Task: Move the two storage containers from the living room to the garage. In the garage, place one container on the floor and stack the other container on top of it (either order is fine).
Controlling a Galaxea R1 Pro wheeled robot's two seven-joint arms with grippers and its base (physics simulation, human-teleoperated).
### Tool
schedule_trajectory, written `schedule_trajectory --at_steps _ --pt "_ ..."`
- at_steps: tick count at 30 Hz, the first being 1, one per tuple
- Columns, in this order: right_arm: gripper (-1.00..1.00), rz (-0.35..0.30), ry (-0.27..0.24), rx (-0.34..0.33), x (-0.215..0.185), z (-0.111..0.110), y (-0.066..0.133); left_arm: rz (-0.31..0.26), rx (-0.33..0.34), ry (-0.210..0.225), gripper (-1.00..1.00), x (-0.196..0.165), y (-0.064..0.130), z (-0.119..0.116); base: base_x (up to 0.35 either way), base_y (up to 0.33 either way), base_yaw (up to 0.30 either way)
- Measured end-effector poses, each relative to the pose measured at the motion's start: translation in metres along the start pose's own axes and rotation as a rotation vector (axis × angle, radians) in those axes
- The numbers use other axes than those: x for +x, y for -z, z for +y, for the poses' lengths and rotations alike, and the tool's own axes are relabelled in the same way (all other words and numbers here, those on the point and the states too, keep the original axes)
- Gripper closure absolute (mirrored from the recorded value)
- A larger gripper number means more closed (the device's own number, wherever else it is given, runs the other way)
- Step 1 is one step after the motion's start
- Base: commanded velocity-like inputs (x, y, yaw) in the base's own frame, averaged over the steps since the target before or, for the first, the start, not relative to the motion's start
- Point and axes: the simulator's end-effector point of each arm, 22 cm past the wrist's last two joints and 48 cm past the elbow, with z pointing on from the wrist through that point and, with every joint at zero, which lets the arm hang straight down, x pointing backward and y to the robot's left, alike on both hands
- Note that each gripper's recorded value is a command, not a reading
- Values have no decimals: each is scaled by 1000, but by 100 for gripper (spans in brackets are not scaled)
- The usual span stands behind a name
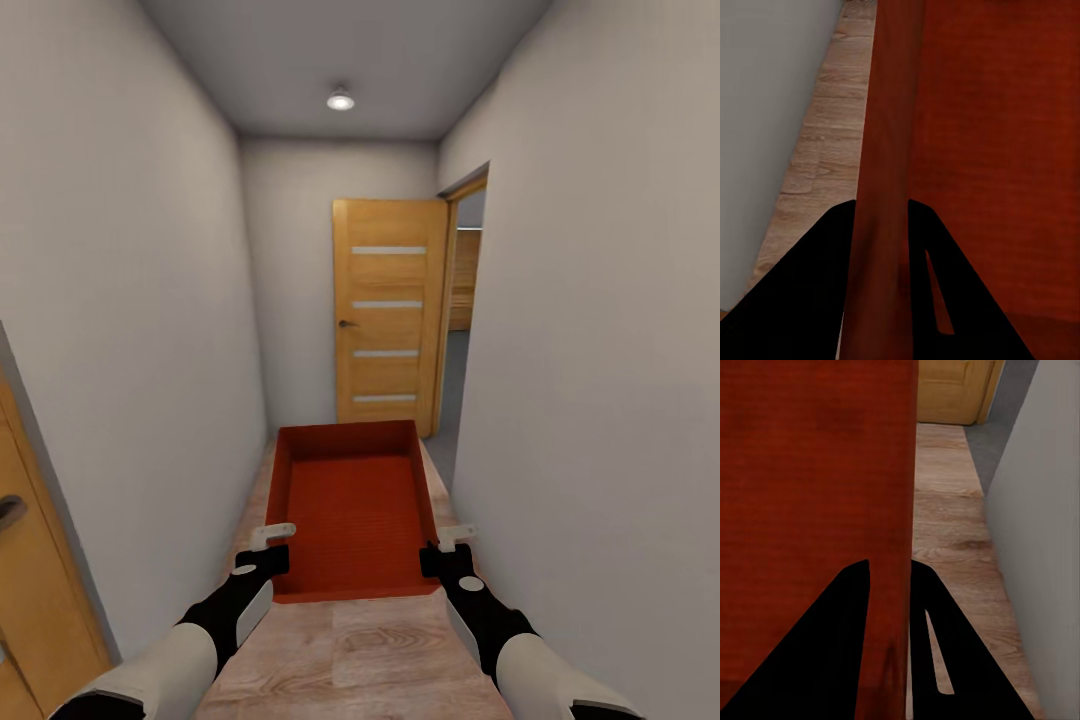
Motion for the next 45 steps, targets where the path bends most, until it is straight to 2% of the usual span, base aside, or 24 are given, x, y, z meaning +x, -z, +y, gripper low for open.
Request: schedule_trajectory --at_steps 45 --pt "100 -1 -1 0 0 -1 0 0 -1 -1 100 0 0 -1 323 0 0"
